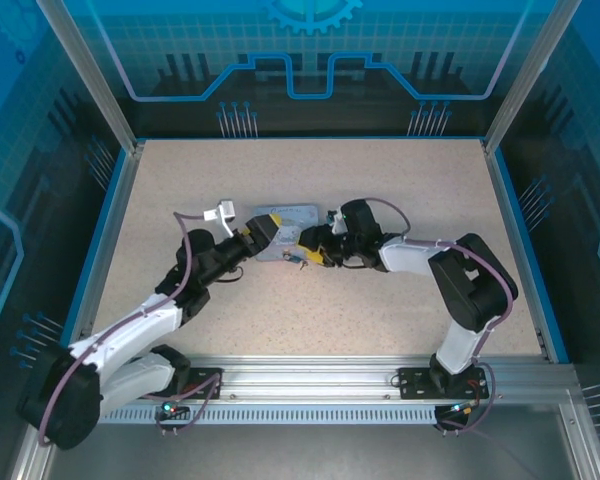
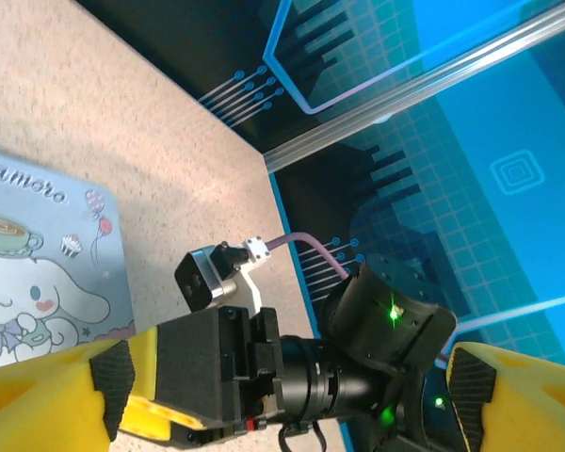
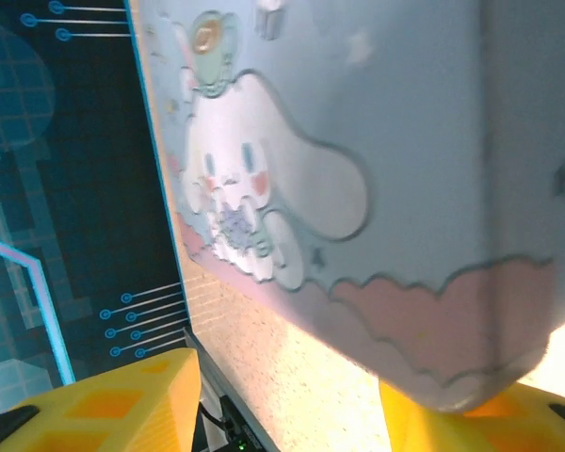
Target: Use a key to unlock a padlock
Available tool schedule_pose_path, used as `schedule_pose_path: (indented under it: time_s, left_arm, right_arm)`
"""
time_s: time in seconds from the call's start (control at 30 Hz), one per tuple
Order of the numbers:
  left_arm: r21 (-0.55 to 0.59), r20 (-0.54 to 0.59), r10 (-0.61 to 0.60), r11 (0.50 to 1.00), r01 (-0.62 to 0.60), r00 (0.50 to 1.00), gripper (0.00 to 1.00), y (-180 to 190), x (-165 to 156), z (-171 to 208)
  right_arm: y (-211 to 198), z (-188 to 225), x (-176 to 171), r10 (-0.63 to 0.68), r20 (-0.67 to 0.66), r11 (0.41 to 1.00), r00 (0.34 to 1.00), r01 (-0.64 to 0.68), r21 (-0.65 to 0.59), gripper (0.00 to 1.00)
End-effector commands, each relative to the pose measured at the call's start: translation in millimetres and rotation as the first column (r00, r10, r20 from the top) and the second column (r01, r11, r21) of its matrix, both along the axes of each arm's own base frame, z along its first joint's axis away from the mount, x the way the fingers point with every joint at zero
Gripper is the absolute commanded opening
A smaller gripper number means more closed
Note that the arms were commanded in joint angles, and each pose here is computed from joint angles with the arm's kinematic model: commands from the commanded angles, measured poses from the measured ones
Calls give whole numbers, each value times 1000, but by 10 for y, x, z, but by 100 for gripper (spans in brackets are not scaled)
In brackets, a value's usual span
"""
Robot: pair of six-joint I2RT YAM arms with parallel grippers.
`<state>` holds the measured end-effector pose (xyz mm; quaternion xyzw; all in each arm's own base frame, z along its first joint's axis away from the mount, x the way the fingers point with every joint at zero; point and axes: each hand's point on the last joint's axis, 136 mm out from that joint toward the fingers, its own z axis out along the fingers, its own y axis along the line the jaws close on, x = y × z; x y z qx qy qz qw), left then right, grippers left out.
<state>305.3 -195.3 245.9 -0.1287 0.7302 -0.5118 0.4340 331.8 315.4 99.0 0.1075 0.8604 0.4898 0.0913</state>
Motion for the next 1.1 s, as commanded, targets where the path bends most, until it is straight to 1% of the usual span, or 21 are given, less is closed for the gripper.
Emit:
schedule_pose_path:
  time_s: [0.0,0.1,0.17,0.23,0.33,0.4,0.5,0.6,0.73,0.97,1.07]
  left_arm:
    - [193,-123,45,981,-21,991,99,157,-60,-402]
    - [191,-147,43,981,-14,988,99,145,-61,-453]
    - [191,-161,42,982,-11,986,99,140,-61,-496]
    - [201,-175,45,979,-9,984,99,150,-70,-538]
    - [219,-179,47,976,-7,983,99,163,-83,-562]
    - [228,-180,50,974,-8,982,99,177,-84,-571]
    - [229,-183,55,973,-11,982,99,196,-65,-577]
    - [228,-181,61,973,-19,982,99,216,-47,-565]
    - [224,-182,62,974,-19,981,99,223,-40,-554]
    - [222,-199,63,975,-17,978,99,215,-25,-542]
    - [223,-208,72,975,-25,975,99,226,-13,-522]
  right_arm:
    - [101,-61,133,47,36,996,998,-44,-78,53]
    - [213,-72,320,62,59,994,996,-57,-88,53]
    - [274,-105,366,78,53,994,996,-73,-83,51]
    - [303,-105,331,93,63,994,994,-88,-71,50]
    - [242,-149,224,113,90,989,990,-103,-102,49]
    - [159,-189,161,120,119,986,986,-104,-134,48]
    - [20,-287,62,150,149,970,977,-116,-214,48]
    - [-75,-421,-15,193,159,947,968,-141,-290,48]
    - [-119,-488,-36,244,193,922,950,-166,-349,49]
    - [-75,-583,-24,409,257,830,875,-241,-503,49]
    - [-10,-626,-27,458,269,808,847,-270,-524,49]
